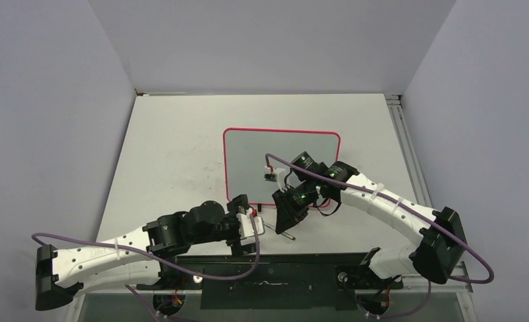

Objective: Write a sentence on the whiteboard
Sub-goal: Open the whiteboard marker at the center of the board.

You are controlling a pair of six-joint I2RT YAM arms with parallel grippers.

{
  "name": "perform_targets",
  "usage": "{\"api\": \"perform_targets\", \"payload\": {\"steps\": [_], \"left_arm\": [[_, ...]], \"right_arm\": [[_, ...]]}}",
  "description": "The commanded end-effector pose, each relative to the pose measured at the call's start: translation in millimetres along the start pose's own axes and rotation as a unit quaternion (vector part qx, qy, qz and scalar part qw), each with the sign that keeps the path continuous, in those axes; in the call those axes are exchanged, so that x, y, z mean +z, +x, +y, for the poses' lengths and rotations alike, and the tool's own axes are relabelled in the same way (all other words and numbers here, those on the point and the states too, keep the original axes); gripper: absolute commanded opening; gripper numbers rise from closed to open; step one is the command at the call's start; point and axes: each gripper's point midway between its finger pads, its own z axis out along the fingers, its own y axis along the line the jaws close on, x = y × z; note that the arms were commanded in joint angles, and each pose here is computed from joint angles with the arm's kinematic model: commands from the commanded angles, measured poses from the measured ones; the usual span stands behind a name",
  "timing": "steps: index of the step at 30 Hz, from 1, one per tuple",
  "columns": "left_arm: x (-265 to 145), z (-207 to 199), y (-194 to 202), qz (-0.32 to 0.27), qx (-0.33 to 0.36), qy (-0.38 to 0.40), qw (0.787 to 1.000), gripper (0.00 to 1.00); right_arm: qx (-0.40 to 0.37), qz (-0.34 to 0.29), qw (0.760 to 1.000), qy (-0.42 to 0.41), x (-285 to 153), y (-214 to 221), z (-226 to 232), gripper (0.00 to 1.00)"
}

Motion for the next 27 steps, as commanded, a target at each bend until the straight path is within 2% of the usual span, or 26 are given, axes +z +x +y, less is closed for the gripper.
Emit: {"api": "perform_targets", "payload": {"steps": [1, 4, 14, 17, 21, 22, 24, 25, 26, 27], "left_arm": [[4.6, -2.1, 7.3, 0.021, 0.02, 0.002, 1.0, 0.88], [7.4, -5.8, 4.9, 0.026, 0.023, 0.011, 0.999, 0.76], [10.8, -10.2, 2.3, 0.027, 0.02, 0.018, 0.999, 0.47], [12.5, -15.9, 0.8, 0.026, 0.019, 0.034, 0.999, 0.31], [12.8, -17.2, -1.6, 0.023, 0.02, 0.036, 0.999, 0.03], [12.7, -16.9, -1.6, 0.022, 0.019, 0.034, 0.999, 0.0], [12.2, -14.5, -2.6, 0.019, 0.015, 0.026, 0.999, 0.0], [12.0, -13.6, -4.2, 0.015, 0.01, 0.023, 1.0, 0.0], [11.6, -7.7, -4.3, 0.013, 0.002, 0.007, 1.0, 0.0], [11.1, -0.6, -3.8, 0.013, -0.004, -0.01, 1.0, 0.0]], "right_arm": [[-0.043, 0.003, 0.997, -0.067, -17.7, -5.1, 34.6, 0.05], [-0.048, 0.001, 0.995, -0.083, -20.6, -5.3, 42.3, 0.05], [-0.054, 0.002, 0.994, -0.099, -20.7, -10.8, 48.7, 0.05], [-0.055, 0.004, 0.994, -0.098, -19.5, -11.5, 48.0, 0.05], [-0.059, -0.005, 0.994, -0.09, -18.2, -16.4, 45.1, 0.05], [-0.058, -0.011, 0.995, -0.085, -17.8, -19.3, 43.3, 0.05], [-0.052, -0.028, 0.996, -0.07, -16.8, -27.3, 37.1, 0.06], [-0.046, -0.04, 0.996, -0.064, -16.8, -32.2, 33.2, 0.16], [-0.038, -0.052, 0.996, -0.058, -17.3, -36.0, 28.1, 0.35], [-0.032, -0.066, 0.996, -0.055, -18.7, -38.8, 23.2, 0.61]]}}
